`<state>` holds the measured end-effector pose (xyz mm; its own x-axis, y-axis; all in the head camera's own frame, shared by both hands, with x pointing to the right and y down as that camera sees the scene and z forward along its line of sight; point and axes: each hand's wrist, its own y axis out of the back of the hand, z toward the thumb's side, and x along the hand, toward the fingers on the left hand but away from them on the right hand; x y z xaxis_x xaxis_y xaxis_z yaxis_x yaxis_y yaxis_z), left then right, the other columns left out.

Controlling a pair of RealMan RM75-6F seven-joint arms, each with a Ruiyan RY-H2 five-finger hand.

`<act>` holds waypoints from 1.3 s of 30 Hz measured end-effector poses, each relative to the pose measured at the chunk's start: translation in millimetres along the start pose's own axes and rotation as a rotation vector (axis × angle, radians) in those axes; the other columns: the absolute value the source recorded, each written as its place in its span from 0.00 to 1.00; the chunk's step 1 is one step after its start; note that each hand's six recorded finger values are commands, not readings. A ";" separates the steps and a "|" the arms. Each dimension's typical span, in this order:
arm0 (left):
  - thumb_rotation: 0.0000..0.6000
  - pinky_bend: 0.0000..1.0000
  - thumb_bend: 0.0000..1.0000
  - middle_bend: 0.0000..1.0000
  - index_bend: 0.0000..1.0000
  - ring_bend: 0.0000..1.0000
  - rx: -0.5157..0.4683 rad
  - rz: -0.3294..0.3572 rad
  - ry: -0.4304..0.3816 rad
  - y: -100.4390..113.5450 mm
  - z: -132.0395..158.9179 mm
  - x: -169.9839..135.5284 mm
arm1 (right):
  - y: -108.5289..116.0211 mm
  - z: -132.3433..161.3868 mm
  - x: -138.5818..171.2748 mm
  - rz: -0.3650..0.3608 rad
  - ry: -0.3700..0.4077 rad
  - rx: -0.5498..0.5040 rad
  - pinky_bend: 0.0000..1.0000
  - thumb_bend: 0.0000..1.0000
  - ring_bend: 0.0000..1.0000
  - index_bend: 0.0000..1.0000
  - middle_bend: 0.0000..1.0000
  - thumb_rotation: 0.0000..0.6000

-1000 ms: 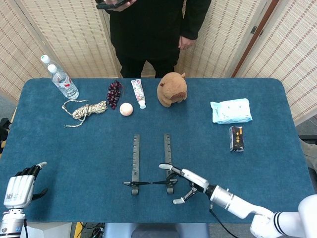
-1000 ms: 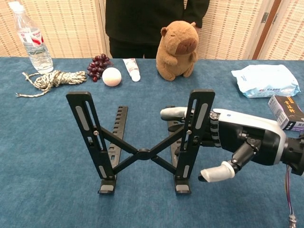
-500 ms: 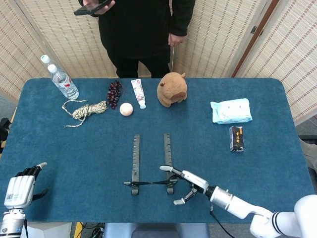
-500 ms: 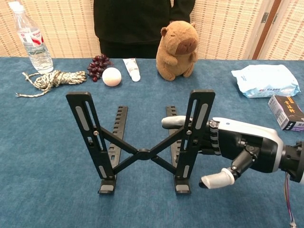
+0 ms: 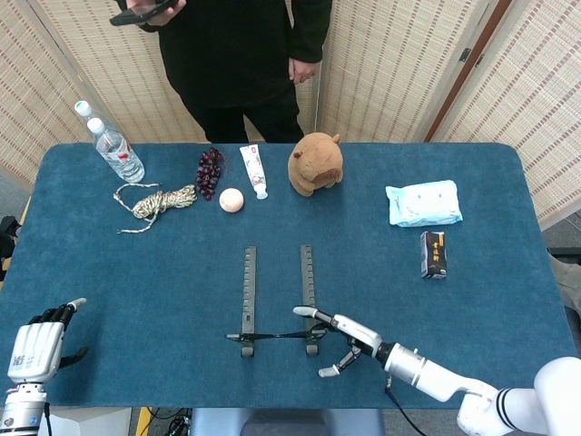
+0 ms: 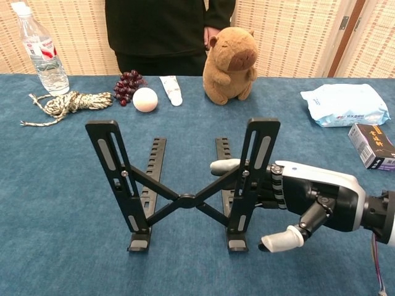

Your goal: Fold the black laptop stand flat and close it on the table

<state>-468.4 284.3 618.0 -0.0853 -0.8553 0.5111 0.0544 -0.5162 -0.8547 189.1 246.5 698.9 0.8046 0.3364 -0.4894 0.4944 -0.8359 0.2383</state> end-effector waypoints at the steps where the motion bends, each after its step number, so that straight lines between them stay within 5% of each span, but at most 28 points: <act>1: 1.00 0.46 0.06 0.35 0.23 0.34 0.000 -0.001 0.000 -0.1 -0.1 0.0 | -0.2 -0.3 0.1 0.001 -0.001 -0.002 0.24 0.00 0.00 0.00 0.00 1.00; 16: 1.00 0.46 0.06 0.35 0.23 0.35 -0.002 -0.002 -0.002 -1.2 1.1 0.0 | 11.6 9.7 8.7 -0.044 0.030 0.024 0.25 0.00 0.00 0.00 0.00 1.00; 26: 1.00 0.46 0.06 0.35 0.23 0.35 0.001 -0.001 -0.009 -0.2 4.5 1.3 | 31.7 19.8 26.9 -0.147 0.016 0.128 0.25 0.00 0.00 0.00 0.00 1.00; 32: 1.00 0.46 0.06 0.35 0.23 0.35 0.004 0.001 -0.016 1.0 7.6 2.9 | 45.4 28.2 41.1 -0.265 -0.018 0.268 0.30 0.00 0.06 0.02 0.12 1.00; 39: 1.00 0.46 0.06 0.35 0.23 0.35 0.007 0.001 -0.022 2.1 11.0 4.1 | 59.2 44.8 63.6 -0.436 -0.062 0.414 0.47 0.00 0.27 0.19 0.36 1.00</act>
<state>-457.7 279.2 619.2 -0.0629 -0.8567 0.5120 0.0611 -0.5154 -0.8548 254.8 199.0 644.3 0.5299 0.6707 -0.5190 0.5951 -0.7301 -0.3358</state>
